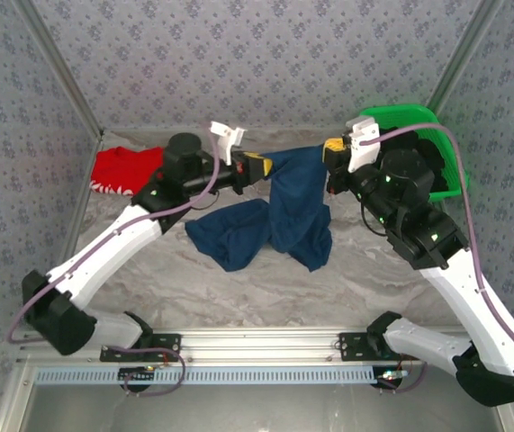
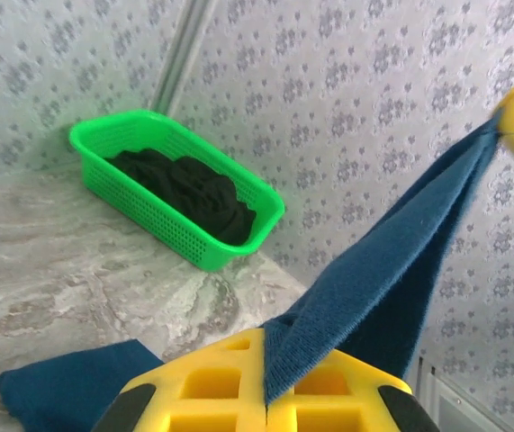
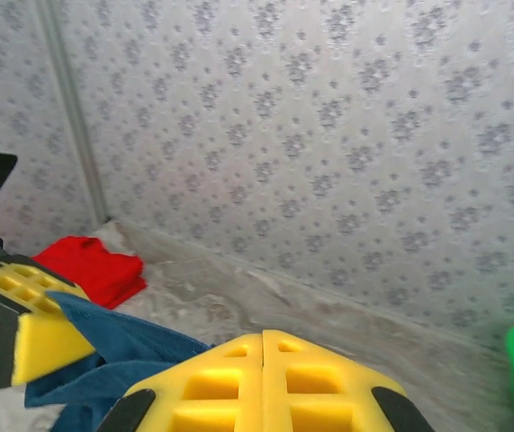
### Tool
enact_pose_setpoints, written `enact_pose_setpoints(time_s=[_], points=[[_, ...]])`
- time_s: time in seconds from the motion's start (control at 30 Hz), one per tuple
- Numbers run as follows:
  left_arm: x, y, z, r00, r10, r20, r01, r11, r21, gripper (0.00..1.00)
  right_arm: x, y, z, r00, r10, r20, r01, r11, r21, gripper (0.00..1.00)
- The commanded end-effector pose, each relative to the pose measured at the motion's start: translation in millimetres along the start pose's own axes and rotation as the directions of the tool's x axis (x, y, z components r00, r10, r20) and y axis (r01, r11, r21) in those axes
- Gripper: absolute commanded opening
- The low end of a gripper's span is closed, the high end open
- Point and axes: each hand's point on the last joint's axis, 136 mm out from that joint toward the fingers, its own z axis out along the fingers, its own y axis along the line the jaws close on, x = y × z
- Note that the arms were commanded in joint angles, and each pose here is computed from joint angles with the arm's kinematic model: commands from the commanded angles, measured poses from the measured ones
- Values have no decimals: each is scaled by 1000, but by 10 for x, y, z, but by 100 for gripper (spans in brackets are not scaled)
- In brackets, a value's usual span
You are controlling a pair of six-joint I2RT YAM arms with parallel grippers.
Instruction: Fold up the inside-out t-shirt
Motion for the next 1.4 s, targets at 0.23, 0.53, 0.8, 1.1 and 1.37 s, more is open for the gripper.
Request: enact_pose_setpoints(time_s=[0.23,0.53,0.8,1.1,1.37], points=[[1547,1125,-197,881,-388,-270,294,897,-329,0,1762,147,427,902,-12,-432,64,992,107,0],[2775,1498,-702,739,-566,-365,332,778,-534,0,3107,1165,515,710,58,-702,-177,979,-99,10],[2937,1529,-741,731,-564,-384,321,781,-536,2,2871,1087,428,706,23,-708,-246,945,-214,37],[2909,1513,-727,737,-558,-382,325,787,-524,2,3013,1052,516,567,289,-771,-469,883,-14,52],[2824,1434,-686,754,-526,-393,308,812,-496,2,3192,1195,469,490,361,-794,-532,845,56,56]])
